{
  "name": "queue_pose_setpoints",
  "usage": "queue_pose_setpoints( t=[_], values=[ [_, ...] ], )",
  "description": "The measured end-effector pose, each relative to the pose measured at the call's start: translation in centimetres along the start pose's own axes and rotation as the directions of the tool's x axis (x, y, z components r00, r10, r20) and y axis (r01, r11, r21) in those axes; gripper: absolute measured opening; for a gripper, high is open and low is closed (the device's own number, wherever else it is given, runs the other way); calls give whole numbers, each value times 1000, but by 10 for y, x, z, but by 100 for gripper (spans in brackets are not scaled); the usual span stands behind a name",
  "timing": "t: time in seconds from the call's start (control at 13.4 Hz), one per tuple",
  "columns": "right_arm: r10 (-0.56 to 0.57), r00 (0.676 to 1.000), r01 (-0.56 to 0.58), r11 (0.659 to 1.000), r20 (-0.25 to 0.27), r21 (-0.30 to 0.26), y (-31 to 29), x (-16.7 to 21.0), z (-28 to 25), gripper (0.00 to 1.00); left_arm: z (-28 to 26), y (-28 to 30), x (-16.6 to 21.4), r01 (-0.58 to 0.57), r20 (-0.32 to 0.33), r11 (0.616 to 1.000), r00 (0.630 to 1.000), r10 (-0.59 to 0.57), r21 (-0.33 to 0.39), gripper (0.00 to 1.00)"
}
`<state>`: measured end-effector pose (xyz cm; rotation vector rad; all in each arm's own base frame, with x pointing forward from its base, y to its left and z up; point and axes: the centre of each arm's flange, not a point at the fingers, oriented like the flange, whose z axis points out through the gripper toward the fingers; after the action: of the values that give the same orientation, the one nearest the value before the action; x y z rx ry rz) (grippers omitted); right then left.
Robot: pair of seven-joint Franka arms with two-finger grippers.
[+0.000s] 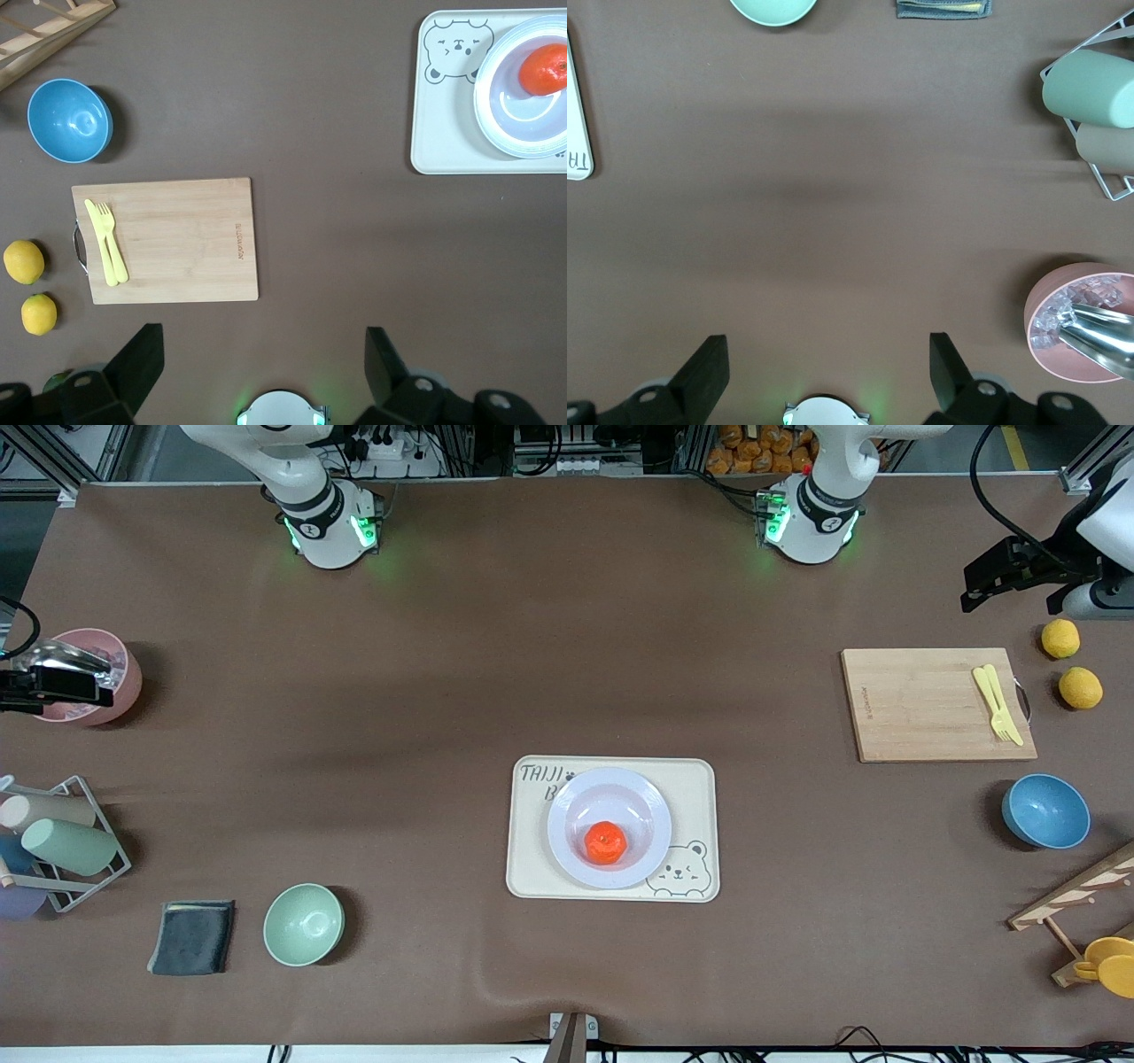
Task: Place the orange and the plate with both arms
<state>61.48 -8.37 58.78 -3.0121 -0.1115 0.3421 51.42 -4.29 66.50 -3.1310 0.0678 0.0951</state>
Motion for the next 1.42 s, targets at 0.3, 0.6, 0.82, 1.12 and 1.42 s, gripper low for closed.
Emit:
queue_pose_setpoints(
  t=[0.3, 0.6, 0.82, 1.12, 1.42],
  values=[
    [28, 999, -29, 999, -43, -23, -26, -9, -6, 100, 0, 0, 0, 0, 0, 1000, 1000, 0, 0, 100],
    [63, 995, -67, 997, -81, -37, -30, -51, -21, 100, 0, 0, 0, 0, 0, 1000, 1000, 0, 0, 100],
    [87, 991, -91, 995, -105, -30, -20, -73, -36, 100, 0, 0, 0, 0, 0, 1000, 1000, 0, 0, 100],
    [79, 989, -83, 996, -121, -29, -23, -75, -38, 100, 0, 0, 0, 0, 0, 1000, 1000, 0, 0, 100],
    [71, 990, -76, 997, -122, -31, -28, -73, -37, 100, 0, 0, 0, 0, 0, 1000, 1000, 0, 0, 100]
  ],
)
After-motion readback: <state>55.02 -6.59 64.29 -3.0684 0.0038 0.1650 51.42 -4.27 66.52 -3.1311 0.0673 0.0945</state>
